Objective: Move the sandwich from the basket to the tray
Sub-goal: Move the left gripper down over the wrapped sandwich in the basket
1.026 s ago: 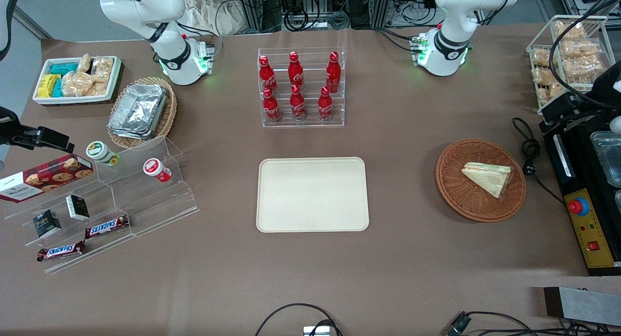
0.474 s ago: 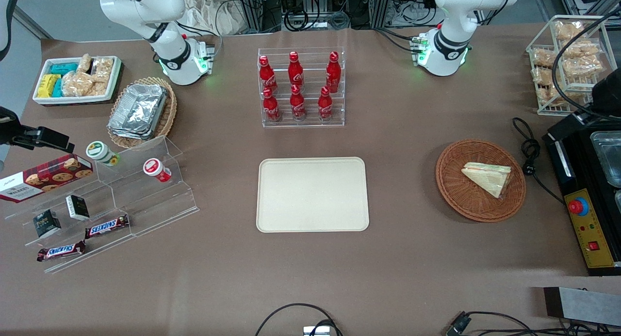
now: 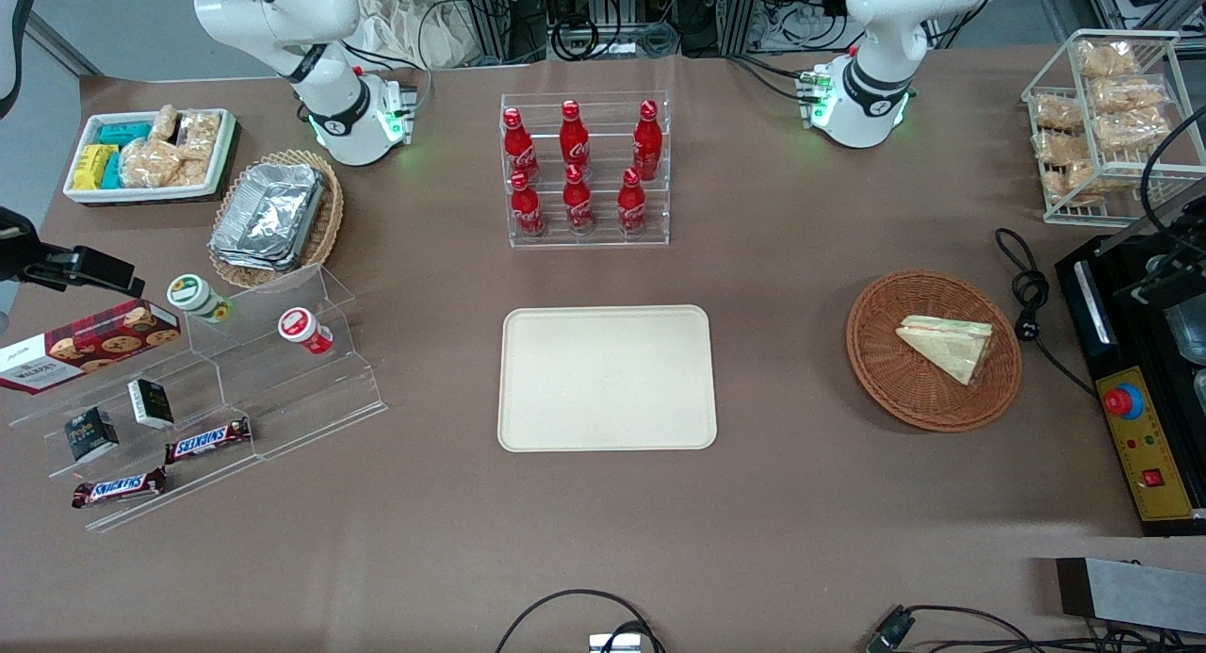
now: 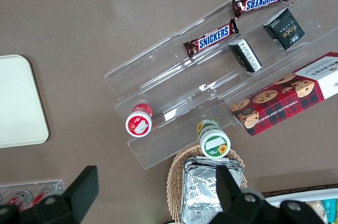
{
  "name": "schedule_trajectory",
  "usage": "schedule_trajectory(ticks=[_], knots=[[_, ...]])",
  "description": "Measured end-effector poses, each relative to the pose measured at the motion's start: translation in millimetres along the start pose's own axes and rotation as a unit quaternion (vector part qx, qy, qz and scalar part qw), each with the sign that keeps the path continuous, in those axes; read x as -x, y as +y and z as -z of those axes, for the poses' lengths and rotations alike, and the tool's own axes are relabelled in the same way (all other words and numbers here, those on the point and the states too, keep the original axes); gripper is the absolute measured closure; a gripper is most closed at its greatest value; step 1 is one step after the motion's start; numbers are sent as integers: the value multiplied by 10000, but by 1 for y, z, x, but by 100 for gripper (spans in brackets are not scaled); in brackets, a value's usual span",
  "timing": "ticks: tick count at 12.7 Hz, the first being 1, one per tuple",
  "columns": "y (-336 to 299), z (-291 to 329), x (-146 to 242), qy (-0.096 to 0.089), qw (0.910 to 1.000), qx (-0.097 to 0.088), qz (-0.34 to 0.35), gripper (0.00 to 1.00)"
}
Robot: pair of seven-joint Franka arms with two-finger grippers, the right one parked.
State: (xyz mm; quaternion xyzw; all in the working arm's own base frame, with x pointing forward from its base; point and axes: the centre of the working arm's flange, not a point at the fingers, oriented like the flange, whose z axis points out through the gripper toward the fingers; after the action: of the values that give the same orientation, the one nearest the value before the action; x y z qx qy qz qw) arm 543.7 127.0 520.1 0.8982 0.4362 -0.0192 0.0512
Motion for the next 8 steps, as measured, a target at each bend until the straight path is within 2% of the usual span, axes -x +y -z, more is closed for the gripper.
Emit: schedule_trajectory(ticks=[3,5,8], knots=[[-19,-67,18,273,9990,228,269,0],[-30,-89,26,355,9978,381,407,0],[-43,-122,31,574,9954,548,531,0]])
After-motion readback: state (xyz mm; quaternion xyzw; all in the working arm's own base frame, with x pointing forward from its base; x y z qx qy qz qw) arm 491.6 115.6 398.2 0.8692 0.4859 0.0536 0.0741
